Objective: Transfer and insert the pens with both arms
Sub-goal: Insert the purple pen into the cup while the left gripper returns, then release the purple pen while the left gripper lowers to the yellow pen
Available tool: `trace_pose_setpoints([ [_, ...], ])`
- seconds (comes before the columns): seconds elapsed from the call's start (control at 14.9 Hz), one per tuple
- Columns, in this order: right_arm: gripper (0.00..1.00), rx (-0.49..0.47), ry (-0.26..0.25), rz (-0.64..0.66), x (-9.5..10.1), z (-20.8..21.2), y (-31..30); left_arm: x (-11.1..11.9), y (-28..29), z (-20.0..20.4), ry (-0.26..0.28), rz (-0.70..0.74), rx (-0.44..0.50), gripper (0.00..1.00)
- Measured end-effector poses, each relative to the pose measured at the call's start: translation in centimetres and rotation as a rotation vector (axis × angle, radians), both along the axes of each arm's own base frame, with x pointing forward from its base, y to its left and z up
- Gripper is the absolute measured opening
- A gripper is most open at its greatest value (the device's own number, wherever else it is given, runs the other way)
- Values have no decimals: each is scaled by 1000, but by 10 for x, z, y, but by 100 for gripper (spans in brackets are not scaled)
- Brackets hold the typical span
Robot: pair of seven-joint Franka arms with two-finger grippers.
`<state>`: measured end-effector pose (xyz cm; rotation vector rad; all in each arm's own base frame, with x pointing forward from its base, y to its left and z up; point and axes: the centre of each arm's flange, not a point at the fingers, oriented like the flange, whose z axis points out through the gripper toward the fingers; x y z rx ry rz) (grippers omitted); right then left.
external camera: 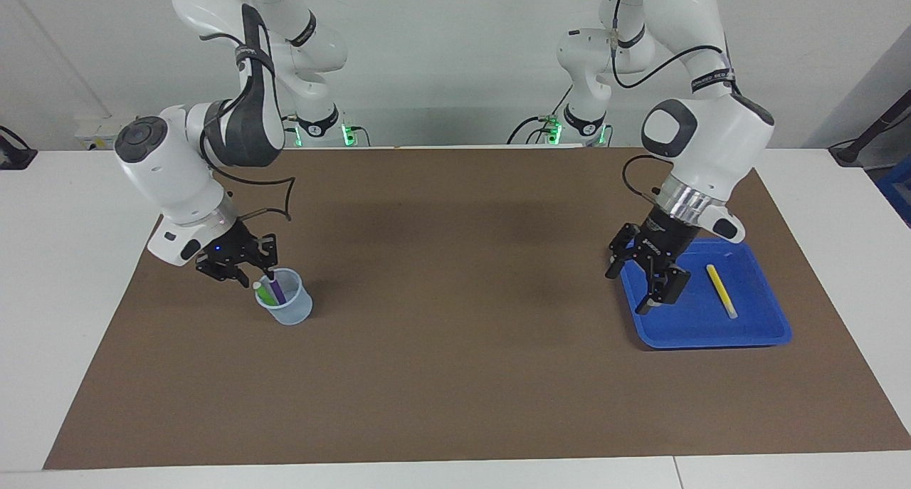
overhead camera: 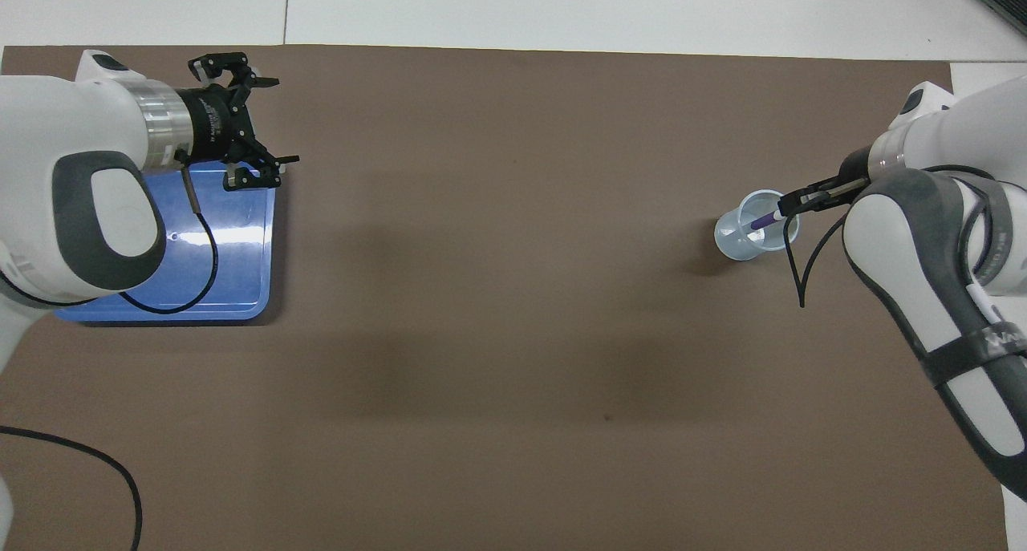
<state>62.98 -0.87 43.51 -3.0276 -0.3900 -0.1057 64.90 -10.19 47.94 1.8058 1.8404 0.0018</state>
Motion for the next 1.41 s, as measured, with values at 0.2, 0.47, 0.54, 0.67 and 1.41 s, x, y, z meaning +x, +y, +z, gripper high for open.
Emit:
trace_pose_setpoints([
  [0.2, 68, 2, 4, 0, -3, 24, -2, 1, 21, -1, -21, -73, 41, 100],
  [0.47, 70, 6, 14, -25, -28, 96, -21, 0, 57, -8, -77, -204, 123, 100],
  [0.54, 71, 7, 21, -34, -37, 113, -28, -2, 68, -12, -92, -262, 152, 100],
  [0.67, 72, 9, 28, -46, -53, 140, -37, -7, 82, -16, -116, -374, 202, 100],
  [1.41, 87, -54, 100, -20, -68, 143, -34, -26, 159, -71, -82, -1297, 637, 100],
])
